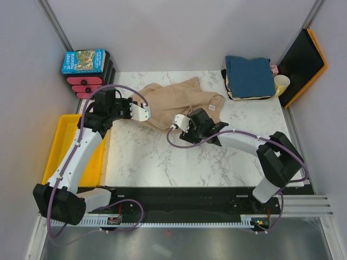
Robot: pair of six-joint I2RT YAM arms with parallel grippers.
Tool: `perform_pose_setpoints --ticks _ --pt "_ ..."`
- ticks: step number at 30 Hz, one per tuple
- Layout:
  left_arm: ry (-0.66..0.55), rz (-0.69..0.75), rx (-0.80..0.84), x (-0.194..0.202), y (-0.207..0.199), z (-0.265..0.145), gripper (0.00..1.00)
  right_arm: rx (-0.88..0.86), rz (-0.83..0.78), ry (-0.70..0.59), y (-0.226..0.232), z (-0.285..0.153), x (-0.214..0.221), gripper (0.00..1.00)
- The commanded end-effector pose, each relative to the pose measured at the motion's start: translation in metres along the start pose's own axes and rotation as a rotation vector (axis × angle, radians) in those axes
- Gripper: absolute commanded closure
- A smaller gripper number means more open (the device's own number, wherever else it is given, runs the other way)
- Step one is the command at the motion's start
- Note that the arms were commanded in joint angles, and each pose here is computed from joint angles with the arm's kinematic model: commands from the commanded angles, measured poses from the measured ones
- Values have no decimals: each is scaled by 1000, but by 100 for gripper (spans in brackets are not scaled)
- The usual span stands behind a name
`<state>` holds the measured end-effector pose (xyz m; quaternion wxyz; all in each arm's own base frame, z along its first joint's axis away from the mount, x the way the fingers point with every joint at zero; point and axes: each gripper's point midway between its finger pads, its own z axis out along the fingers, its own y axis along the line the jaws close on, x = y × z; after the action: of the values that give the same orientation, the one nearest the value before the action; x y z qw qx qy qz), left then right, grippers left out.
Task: Fold and stack the t-shirts
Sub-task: Flatten out the tshirt
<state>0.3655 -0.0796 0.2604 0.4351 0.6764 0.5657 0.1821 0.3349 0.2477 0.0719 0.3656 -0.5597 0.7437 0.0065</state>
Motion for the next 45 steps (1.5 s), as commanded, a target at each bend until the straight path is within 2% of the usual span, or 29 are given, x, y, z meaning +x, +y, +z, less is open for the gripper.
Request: perform_pose_setpoints --ticks 1,7,10,11,16,17,27,31,32,34,36,37,39,40,41,45 --pt "0 -22 -61 -5 15 -11 98 36 16 -36 -4 10 -10 28" --pt "12 -23 -60 -2 14 -12 98 6 22 -50 3 12 -15 32" --pt "12 -26 -60 -2 13 -11 98 0 30 -43 6 14 -12 53" --pt "13 -24 -56 -2 12 -11 98 -1 29 -38 7 15 -11 66" --pt "12 -26 -54 -2 13 -9 98 18 6 -30 4 15 -10 91" --pt "13 -26 -51 -1 12 -8 98 23 -4 -32 3 14 -12 100" --pt "14 -21 -79 -1 21 -7 98 151 -144 39 -46 -18 -25 100" --pt "23 -44 -139 2 42 -2 98 317 -226 65 -113 -56 -41 100" --pt "23 -58 -159 2 48 0 98 380 -217 106 -139 -67 -32 100" --pt "34 -70 -228 5 69 4 98 472 -273 130 -181 -89 -43 100" --pt "40 -90 -323 7 99 2 98 548 -289 180 -225 -112 -35 100" --pt "51 -101 -328 11 103 11 98 623 -273 161 -255 -129 -49 100" --pt "72 -126 -407 16 134 6 98 740 -228 195 -302 -158 -44 100" --pt "75 -132 -453 17 150 5 98 816 -230 176 -330 -179 -61 100" --pt "89 -134 -498 20 170 5 98 865 -218 187 -350 -194 -58 100" --pt "103 -132 -693 22 242 -15 98 1083 -245 122 -406 -260 -86 100"
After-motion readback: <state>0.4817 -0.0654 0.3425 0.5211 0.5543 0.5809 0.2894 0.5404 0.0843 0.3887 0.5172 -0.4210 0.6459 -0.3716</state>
